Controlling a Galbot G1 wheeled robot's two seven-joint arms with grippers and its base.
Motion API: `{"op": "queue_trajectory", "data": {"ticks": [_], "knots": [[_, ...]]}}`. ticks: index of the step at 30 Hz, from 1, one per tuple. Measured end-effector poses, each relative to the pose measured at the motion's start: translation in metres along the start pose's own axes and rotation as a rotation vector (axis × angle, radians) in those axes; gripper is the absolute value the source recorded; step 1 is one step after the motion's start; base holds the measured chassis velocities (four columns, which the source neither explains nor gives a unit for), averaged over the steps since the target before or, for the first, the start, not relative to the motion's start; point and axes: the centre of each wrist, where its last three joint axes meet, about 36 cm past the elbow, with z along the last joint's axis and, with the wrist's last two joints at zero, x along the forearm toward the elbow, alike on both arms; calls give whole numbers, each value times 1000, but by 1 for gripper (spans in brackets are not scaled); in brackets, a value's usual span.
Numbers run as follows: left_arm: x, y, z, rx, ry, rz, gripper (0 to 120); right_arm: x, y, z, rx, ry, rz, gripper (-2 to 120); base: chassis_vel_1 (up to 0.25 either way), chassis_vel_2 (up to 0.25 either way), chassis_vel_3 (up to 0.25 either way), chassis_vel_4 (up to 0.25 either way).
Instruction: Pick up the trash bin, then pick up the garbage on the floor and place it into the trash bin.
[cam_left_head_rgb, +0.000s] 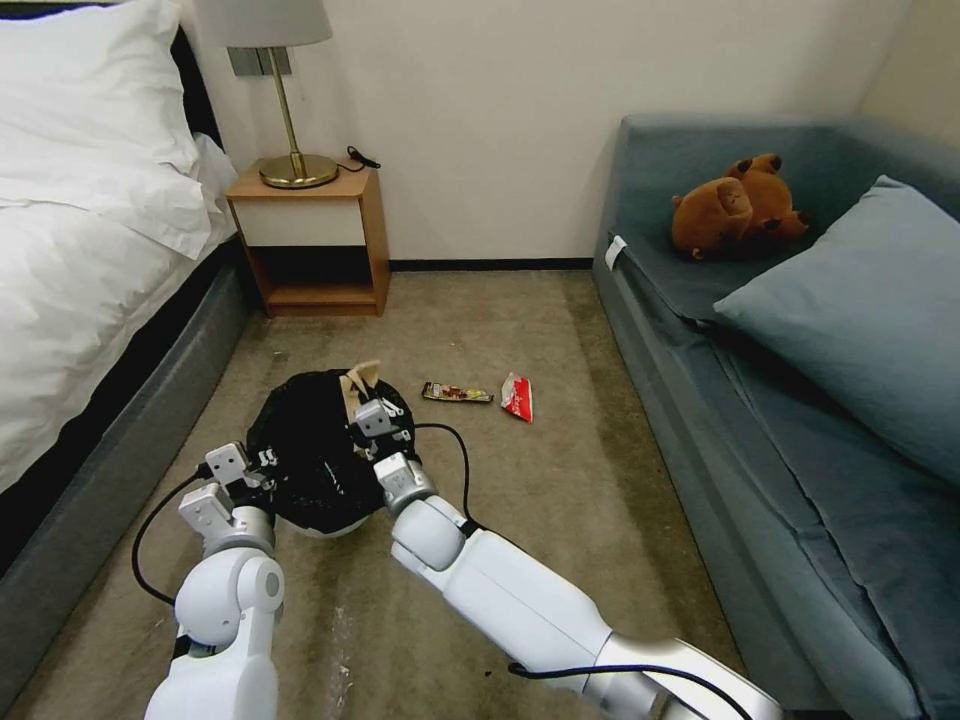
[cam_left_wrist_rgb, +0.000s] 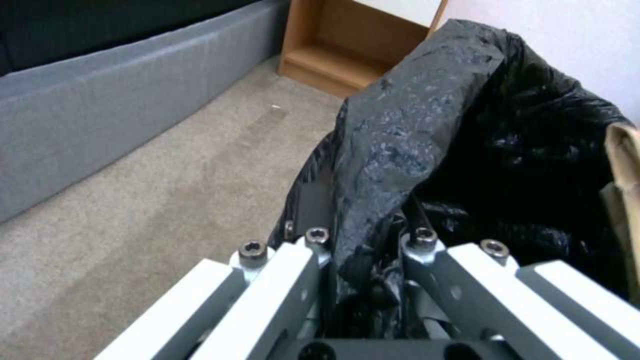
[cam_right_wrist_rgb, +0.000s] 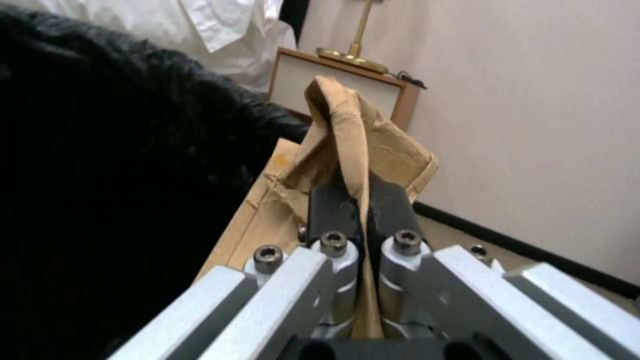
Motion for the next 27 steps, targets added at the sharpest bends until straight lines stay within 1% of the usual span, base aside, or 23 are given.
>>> {"op": "queue_trajectory", "data": {"ticks": [6, 7, 8, 9, 10, 11, 12, 13, 14, 16, 17, 18, 19, 22, 23, 25, 26, 27], "knots": [[-1, -3, 0, 0, -1, 2, 4, 7, 5, 4, 5, 13, -7, 0, 0, 0, 0, 0], [-1, -3, 1, 0, 0, 2, 4, 7, 6, 4, 8, 14, -8, 2, 0, 0, 0, 0], [-1, -3, 1, 0, 0, 2, 4, 7, 6, 4, 8, 14, -8, 2, 0, 0, 0, 0], [-1, -4, 1, -1, -1, 1, 4, 8, 7, 4, 12, 15, -9, 10, 0, 0, 0, 0], [-1, -4, 1, -1, -1, 1, 4, 8, 7, 3, 14, 14, -10, 14, 0, 0, 0, 0], [-1, -4, 1, -1, -1, 1, 4, 8, 7, 3, 14, 14, -10, 14, 0, 0, 0, 0], [-1, -4, 1, -1, -2, 1, 4, 9, 7, 3, 16, 13, -11, 20, 0, 0, 0, 0], [-1, -4, 1, -1, -2, 1, 4, 9, 7, 3, 16, 13, -11, 20, 0, 0, 0, 0], [-1, -4, 1, -1, -2, 0, 4, 9, 8, 1, 18, 15, -13, 28, 0, 0, 0, 0], [-1, -4, 1, -2, -2, -1, 4, 9, 8, 0, 18, 18, -14, 36, 0, 0, 0, 0], [-1, -4, 1, -2, -2, -1, 4, 9, 8, 0, 18, 18, -14, 36, 0, 0, 0, 0], [-1, -4, 1, -3, -1, -1, 4, 10, 9, 0, 17, 20, -14, 44, 0, 0, 0, 0], [-1, -4, 1, -3, -1, -1, 4, 10, 9, 0, 17, 20, -14, 44, 0, 0, 0, 0], [-1, -4, 2, -5, 0, -2, 4, 11, 11, -3, 11, 14, -17, 60, 0, 0, 0, 0], [-1, -4, 2, -5, 0, -2, 4, 11, 11, -3, 11, 14, -17, 60, 0, 0, 0, 0], [-2, -5, 1, -5, -3, -1, 4, 11, 12, -10, 5, 3, -18, 72, 0, 0, 0, 0], [-2, -5, 1, -5, -3, -1, 4, 11, 12, -10, 5, 3, -18, 72, 0, 0, 0, 0], [-2, -5, 0, -5, -5, -2, 4, 10, 12, -15, 3, -1, -14, 79, 0, 0, 0, 0]]}}
